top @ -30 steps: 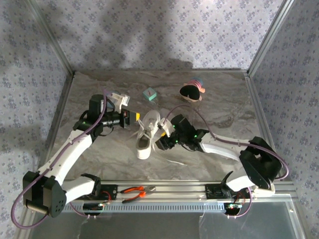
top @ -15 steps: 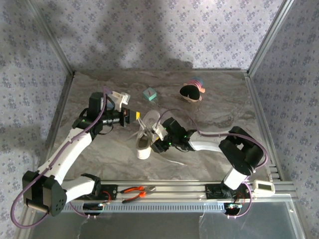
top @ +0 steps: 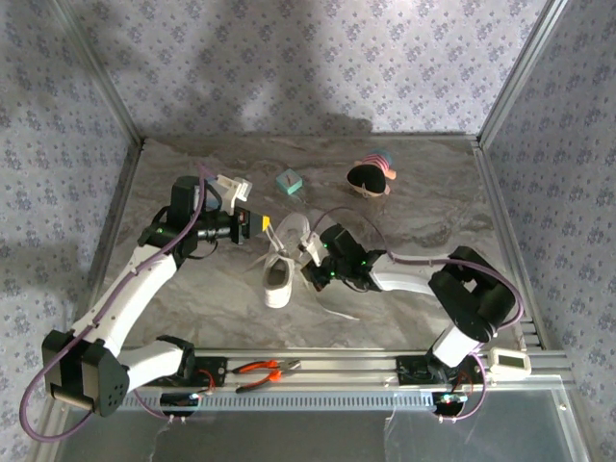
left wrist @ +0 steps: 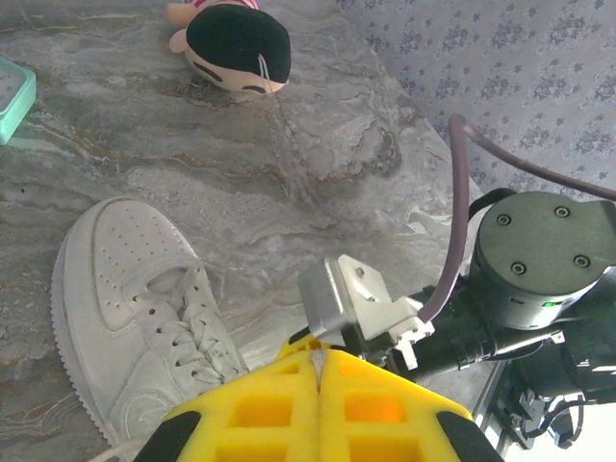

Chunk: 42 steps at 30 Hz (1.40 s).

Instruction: Tie the shoes

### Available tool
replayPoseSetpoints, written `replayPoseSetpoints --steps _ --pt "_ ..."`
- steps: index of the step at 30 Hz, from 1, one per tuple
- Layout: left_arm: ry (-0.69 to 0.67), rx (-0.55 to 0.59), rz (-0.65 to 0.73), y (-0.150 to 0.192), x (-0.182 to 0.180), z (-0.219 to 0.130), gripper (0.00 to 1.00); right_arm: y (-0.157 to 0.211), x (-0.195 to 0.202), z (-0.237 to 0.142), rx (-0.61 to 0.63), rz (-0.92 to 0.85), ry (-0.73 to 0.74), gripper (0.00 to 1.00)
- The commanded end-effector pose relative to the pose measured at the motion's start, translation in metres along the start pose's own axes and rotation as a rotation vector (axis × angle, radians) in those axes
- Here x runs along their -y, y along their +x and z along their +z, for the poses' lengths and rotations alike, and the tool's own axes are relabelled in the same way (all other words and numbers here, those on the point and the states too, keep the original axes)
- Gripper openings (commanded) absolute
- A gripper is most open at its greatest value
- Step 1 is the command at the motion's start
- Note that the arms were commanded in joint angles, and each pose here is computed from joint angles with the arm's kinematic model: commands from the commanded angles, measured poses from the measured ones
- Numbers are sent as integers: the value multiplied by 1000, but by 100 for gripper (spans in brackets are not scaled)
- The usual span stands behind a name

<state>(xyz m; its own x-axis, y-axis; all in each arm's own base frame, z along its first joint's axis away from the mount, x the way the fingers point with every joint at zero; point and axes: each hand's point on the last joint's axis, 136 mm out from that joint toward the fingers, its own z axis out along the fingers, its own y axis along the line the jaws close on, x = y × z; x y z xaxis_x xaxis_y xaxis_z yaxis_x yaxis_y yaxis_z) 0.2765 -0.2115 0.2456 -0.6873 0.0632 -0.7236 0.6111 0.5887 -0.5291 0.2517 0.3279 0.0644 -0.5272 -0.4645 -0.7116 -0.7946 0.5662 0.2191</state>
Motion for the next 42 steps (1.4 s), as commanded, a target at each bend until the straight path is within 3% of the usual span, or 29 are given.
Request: replayPoseSetpoints --steps 1,9,11,13,16,22,29,42 --pt "13 9 35 -9 6 -2 0 0 9 -7 -5 50 37 0" --pt "14 -4 27 -4 5 -1 0 5 5 -8 -29 81 5 3" --pt "13 -9 24 -2 4 -1 0 5 -3 -11 -25 72 -42 15" --pt "13 -13 23 0 4 0 0 -2 -14 -17 -4 55 -95 33" --pt "14 -14 24 1 4 0 0 -18 -24 -30 33 30 -146 44" --pt "19 -18 26 2 5 0 0 -55 -20 -49 106 22 -170 45" --pt "22 -25 29 4 6 0 0 -90 -10 -43 134 49 -262 44" --pt "19 -34 33 5 6 0 0 -90 -22 -20 34 47 -402 43"
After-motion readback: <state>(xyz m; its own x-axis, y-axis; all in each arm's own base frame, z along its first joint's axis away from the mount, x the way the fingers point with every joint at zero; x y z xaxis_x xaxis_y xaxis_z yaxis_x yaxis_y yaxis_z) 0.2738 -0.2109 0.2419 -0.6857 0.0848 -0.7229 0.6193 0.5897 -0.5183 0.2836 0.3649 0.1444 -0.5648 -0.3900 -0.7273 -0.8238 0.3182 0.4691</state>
